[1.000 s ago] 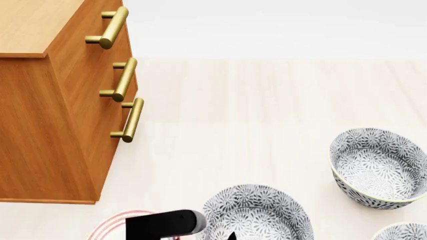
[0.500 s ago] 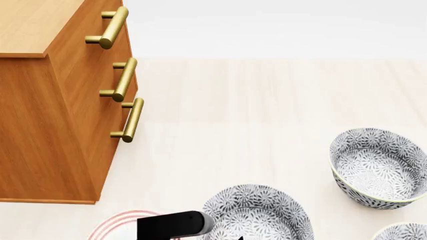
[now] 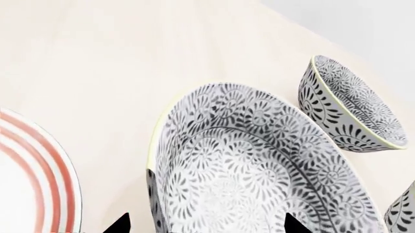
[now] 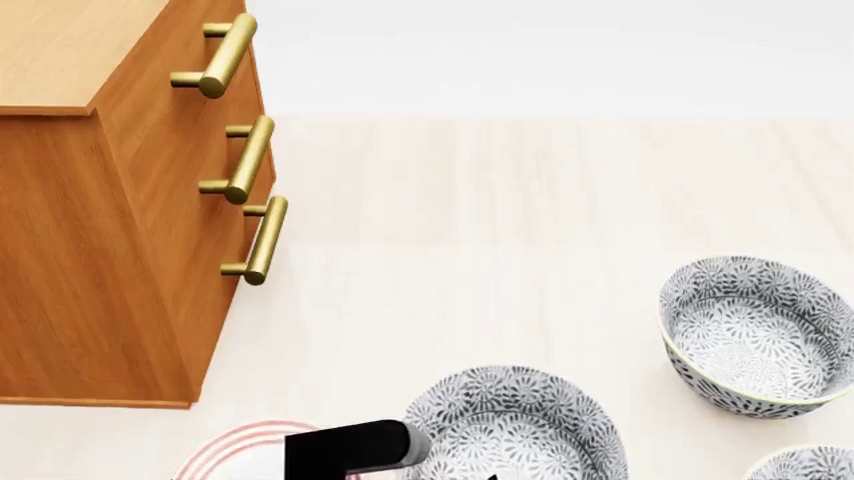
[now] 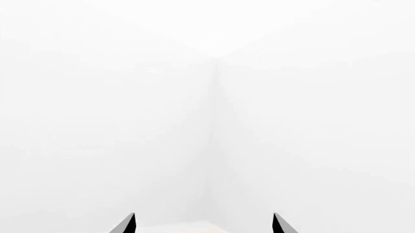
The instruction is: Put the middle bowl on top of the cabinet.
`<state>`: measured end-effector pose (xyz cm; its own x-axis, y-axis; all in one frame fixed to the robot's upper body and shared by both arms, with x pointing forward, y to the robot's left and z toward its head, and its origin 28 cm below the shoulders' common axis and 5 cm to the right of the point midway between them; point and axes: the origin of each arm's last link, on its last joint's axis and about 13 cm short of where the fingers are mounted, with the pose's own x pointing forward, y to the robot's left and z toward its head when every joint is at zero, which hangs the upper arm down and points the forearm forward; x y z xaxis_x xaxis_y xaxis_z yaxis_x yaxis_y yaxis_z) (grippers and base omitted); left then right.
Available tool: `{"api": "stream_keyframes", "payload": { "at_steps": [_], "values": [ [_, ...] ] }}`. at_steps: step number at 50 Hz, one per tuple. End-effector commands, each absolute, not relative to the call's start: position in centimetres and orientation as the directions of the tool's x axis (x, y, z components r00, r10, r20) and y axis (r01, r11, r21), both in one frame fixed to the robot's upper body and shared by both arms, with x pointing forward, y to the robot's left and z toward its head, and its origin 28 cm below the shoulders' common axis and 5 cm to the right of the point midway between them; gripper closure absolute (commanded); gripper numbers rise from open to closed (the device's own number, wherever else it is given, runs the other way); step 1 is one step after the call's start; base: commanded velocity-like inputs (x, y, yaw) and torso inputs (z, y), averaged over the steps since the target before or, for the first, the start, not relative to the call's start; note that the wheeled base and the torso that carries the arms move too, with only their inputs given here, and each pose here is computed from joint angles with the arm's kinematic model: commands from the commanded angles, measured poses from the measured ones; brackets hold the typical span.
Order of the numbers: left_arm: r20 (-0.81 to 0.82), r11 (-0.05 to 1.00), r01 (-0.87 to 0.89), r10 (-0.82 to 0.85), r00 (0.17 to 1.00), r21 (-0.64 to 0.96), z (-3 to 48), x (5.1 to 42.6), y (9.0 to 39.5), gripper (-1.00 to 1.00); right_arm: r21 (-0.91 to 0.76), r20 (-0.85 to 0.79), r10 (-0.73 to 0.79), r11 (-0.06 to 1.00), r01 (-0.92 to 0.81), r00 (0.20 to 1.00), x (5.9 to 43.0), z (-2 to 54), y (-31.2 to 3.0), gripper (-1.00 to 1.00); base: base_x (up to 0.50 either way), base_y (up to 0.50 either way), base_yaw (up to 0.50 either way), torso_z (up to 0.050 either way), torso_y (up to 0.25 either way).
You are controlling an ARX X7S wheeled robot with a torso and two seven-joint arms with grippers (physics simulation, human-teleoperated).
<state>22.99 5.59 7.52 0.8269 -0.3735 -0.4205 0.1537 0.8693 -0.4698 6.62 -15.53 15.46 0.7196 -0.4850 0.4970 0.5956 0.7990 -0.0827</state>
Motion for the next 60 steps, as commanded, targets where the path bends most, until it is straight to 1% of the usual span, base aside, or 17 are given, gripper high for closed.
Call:
{"api": "stream_keyframes", "payload": {
  "at_steps": [1,6,8,9,10,15,19,22,41,56,60],
  "values": [
    [-0.463,0.878,0.125,-0.359,0.811,-0.461,6.2,23.7,6.0,-1.00,-0.082,0.502,-0.483,0.799,0.595,0.717,6.4,15.5,-15.5,-1.00,0.00,0.00,0.00,0.000,0.000],
    [-0.465,0.861,0.128,-0.384,0.798,-0.492,5.9,23.7,6.0,-1.00,-0.084,0.502,-0.482,0.800,0.595,0.718,6.4,15.5,-15.5,-1.00,0.00,0.00,0.00,0.000,0.000],
    [-0.448,0.836,0.143,-0.418,0.790,-0.529,6.0,23.7,6.0,-1.00,-0.082,0.504,-0.482,0.799,0.595,0.717,6.4,15.6,-15.5,-1.00,0.00,0.00,0.00,0.000,0.000],
    [-0.455,0.845,0.132,-0.403,0.794,-0.518,6.0,23.7,6.1,-1.00,-0.082,0.504,-0.482,0.799,0.596,0.716,6.3,15.6,-15.5,-1.00,0.00,0.00,0.00,0.000,0.000],
    [-0.450,0.844,0.128,-0.399,0.799,-0.520,6.0,23.8,6.1,1.00,-0.082,0.505,-0.482,0.799,0.595,0.716,6.3,15.6,-15.5,-1.00,0.00,0.00,0.00,0.000,0.000],
    [-0.416,0.845,0.133,-0.385,0.824,-0.518,6.3,23.6,6.2,1.00,-0.082,0.504,-0.480,0.800,0.594,0.718,6.4,15.6,-15.5,-1.00,0.00,0.00,0.00,0.000,0.000],
    [-0.362,0.812,0.166,-0.419,0.833,-0.559,6.7,23.4,6.4,1.00,-0.080,0.506,-0.482,0.800,0.595,0.716,6.3,15.6,-15.5,-1.00,0.00,0.00,0.00,0.000,0.000],
    [-0.330,0.805,0.190,-0.429,0.841,-0.562,7.0,23.3,6.5,1.00,-0.081,0.505,-0.480,0.801,0.593,0.718,6.4,15.6,-15.5,-1.00,0.00,0.00,0.00,0.002,0.038],
    [-0.181,0.837,0.266,-0.391,0.903,-0.478,10.2,22.3,7.0,1.00,-0.074,0.516,-0.476,0.803,0.591,0.712,6.7,15.7,-15.4,-1.00,0.00,0.00,0.00,0.024,0.250],
    [-0.056,0.842,0.319,-0.378,0.924,-0.435,13.0,20.9,7.7,1.00,-0.069,0.524,-0.473,0.805,0.589,0.708,6.8,15.7,-15.2,-1.00,0.00,0.00,0.00,0.027,0.250],
    [-0.004,0.834,0.339,-0.378,0.926,-0.434,14.6,20.2,8.1,1.00,-0.070,0.527,-0.470,0.806,0.587,0.708,6.7,15.7,-15.2,-1.00,0.00,0.00,0.00,0.027,0.250]
  ]
}}
